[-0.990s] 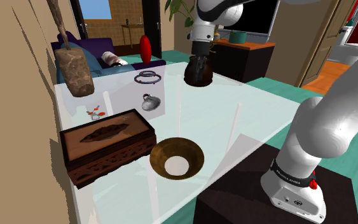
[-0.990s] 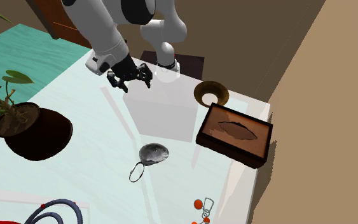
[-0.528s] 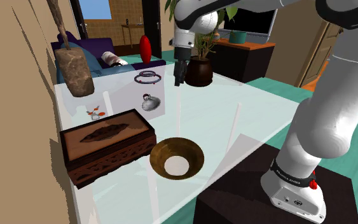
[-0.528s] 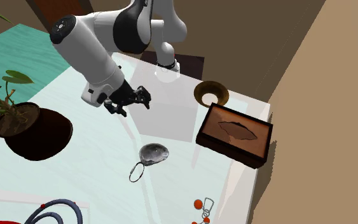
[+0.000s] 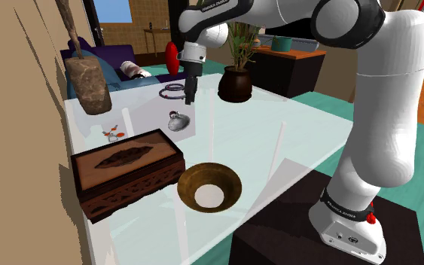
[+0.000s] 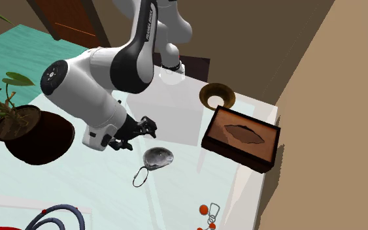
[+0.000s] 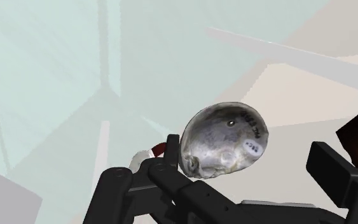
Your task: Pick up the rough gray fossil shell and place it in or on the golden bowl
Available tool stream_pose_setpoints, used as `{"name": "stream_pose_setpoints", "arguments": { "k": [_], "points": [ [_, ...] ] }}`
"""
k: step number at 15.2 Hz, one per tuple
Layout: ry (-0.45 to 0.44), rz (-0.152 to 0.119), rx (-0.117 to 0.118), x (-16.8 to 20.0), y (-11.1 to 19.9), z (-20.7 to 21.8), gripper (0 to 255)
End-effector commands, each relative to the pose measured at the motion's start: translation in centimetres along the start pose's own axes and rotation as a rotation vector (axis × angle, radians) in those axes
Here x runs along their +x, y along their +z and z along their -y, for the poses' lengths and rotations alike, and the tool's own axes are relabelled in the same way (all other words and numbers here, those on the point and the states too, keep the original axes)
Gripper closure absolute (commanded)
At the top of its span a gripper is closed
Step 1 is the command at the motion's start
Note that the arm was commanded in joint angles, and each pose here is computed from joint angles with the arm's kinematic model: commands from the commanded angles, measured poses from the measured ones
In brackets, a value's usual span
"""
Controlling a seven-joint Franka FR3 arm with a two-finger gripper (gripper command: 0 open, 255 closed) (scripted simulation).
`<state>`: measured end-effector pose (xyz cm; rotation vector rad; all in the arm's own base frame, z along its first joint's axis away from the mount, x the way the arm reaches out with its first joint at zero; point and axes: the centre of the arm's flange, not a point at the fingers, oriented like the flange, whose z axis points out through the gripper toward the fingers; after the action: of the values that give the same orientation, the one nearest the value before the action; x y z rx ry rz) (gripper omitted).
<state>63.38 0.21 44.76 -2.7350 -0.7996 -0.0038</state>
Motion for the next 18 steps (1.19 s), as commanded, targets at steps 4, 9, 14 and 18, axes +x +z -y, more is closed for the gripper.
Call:
{"name": "stream_pose_setpoints", "arguments": {
  "k": [4, 9, 14, 18],
  "points": [
    [-0.036, -0.004, 0.011, 2.2, 2.4, -0.5, 0],
    [-0.036, -0.004, 0.011, 2.2, 4.8, -0.4, 0],
    [-0.036, -0.004, 0.011, 2.2, 4.8, -0.4, 0],
    [-0.036, -0.004, 0.011, 2.2, 4.8, -0.4, 255]
  ]
}}
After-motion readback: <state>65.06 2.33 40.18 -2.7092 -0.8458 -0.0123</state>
